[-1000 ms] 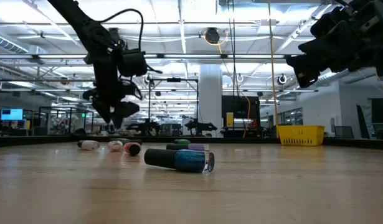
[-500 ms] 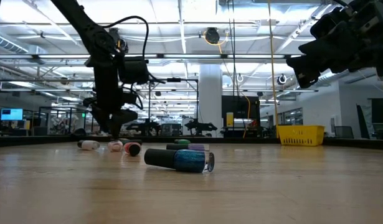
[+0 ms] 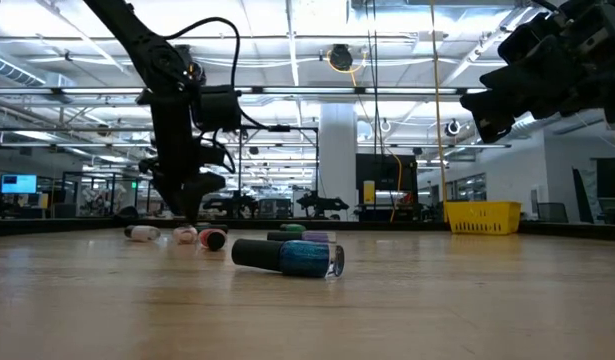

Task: Pick & Place Nail Polish
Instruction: Put the red nail polish bottle into the yellow bin

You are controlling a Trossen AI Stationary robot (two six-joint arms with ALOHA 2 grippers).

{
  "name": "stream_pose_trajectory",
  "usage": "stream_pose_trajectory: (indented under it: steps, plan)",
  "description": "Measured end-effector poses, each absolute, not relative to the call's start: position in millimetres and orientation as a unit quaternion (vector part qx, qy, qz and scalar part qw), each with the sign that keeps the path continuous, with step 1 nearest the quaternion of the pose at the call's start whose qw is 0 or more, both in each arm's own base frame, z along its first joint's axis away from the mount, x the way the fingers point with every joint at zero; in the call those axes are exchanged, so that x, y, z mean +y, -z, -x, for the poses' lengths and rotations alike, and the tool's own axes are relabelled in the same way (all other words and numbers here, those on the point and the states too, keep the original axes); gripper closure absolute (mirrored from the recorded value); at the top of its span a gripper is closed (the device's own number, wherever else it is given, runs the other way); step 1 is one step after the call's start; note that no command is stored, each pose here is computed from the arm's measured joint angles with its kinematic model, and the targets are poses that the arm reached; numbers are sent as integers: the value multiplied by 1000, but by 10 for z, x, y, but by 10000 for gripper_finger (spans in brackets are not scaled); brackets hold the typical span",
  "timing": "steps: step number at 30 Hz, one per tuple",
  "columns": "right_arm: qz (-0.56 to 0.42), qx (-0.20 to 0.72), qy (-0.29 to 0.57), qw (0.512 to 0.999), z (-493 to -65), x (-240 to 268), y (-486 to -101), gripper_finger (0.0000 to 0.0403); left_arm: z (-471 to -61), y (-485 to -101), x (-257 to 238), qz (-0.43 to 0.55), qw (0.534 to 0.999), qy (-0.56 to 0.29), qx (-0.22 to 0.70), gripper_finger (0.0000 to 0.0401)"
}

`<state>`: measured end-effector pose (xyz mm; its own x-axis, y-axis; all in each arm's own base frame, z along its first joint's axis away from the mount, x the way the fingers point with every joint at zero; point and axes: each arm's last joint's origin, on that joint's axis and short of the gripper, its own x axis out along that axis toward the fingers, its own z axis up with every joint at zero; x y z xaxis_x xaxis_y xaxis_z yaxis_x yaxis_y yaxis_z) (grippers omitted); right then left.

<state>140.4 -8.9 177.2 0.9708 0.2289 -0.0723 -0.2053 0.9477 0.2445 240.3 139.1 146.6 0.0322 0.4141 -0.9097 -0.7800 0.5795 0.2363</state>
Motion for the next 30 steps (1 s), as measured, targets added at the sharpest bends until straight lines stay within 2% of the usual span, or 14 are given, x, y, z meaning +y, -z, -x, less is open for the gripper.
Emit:
stream_pose_trajectory:
  steps: [5, 9, 21, 30]
  plan:
    - [-119, 52, -110, 985, -1404, -89, -1769, 234, -2418, -1553, 1323, 177, 717, -411, 535, 192]
    - [-121, 59, -109, 985, -1402, -89, -1754, 234, -2430, -1631, 1270, 168, 741, -365, 538, 192]
    - [-123, 63, -109, 984, -1402, -89, -1746, 234, -2453, -1638, 1215, 0, 766, -219, 604, 192]
    - [-123, 64, -110, 984, -1401, -88, -1746, 234, -2465, -1620, 1213, -7, 775, -179, 607, 192]
